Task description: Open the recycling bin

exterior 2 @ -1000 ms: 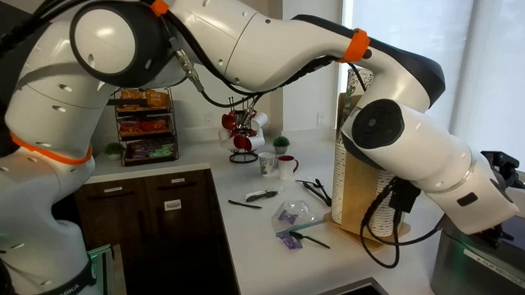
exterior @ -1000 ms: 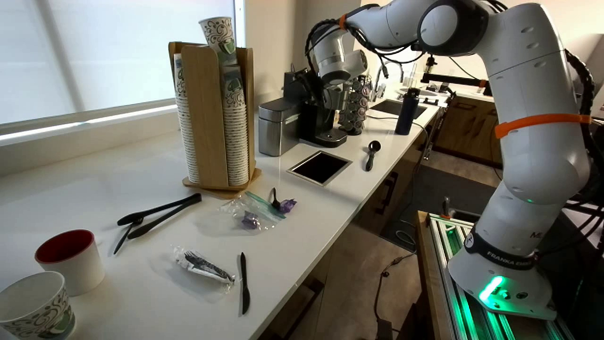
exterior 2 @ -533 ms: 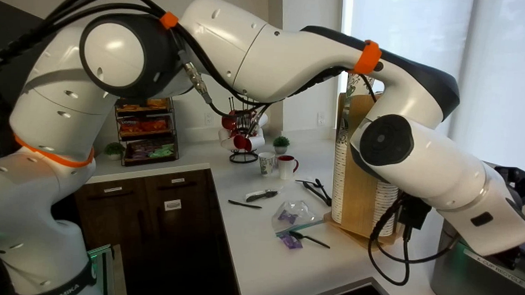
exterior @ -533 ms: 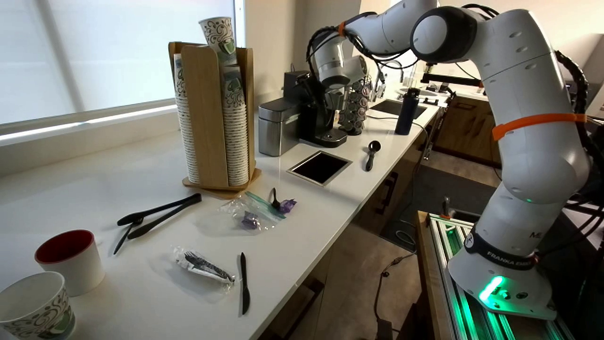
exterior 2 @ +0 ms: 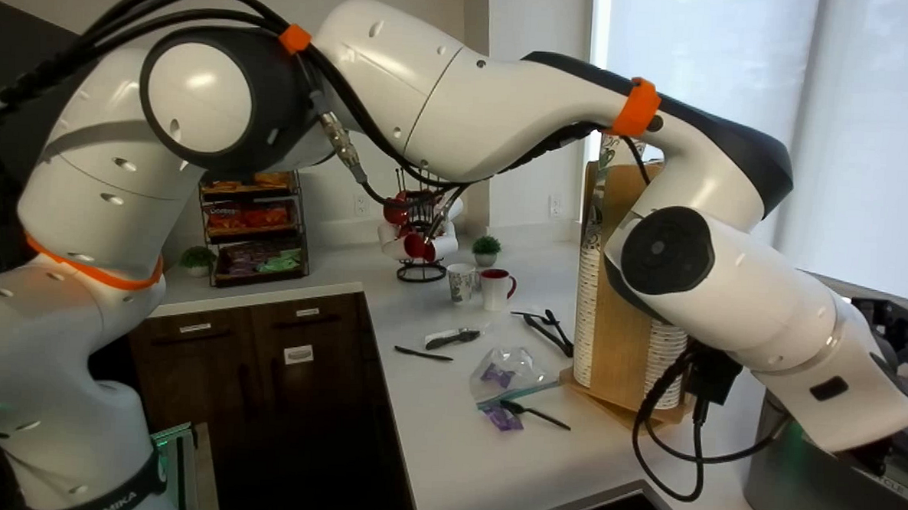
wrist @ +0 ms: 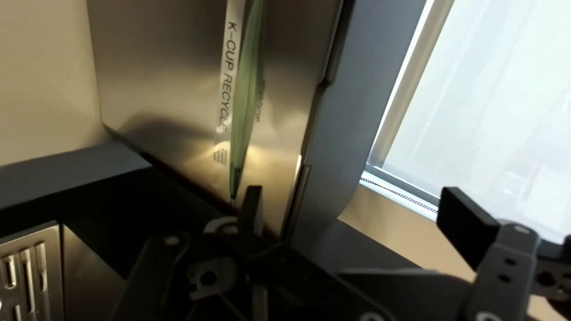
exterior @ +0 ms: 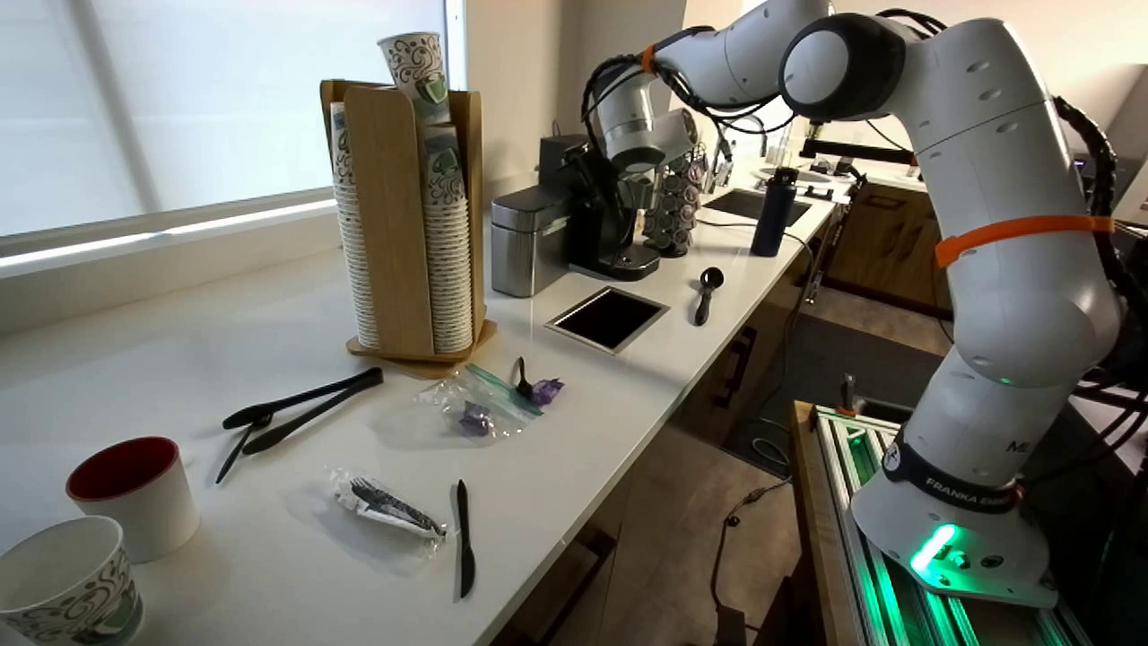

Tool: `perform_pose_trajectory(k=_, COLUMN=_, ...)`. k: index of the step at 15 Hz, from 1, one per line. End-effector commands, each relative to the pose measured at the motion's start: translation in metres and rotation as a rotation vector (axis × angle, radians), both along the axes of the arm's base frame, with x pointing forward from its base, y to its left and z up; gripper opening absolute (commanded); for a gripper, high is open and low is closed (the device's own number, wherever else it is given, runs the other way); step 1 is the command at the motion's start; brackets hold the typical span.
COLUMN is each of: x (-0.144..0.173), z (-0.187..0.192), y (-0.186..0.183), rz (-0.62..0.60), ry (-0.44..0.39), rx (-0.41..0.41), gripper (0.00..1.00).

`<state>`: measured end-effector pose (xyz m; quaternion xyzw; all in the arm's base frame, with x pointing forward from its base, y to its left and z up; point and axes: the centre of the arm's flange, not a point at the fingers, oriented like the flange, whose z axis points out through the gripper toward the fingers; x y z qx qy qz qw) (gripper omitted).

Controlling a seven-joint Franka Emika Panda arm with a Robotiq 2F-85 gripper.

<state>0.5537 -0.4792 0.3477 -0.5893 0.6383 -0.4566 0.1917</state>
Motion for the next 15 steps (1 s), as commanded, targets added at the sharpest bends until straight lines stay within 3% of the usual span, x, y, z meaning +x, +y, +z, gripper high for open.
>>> perform_pose_trajectory(k=1, x=0.000, z=-0.014, y=-0.002, rz=0.013, ry=0.024, rx=0.041, gripper=1.00)
perform_pose_trajectory(k=7, x=0.017, z=-0.024, y=0.006, rz=0.111, ry=0.020, rx=0.139, gripper=1.00)
perform_pose_trajectory(k=15, x=0.017, z=-0.023, y=0.010, rz=0.096, ry=0.001, rx=0.119, gripper=1.00)
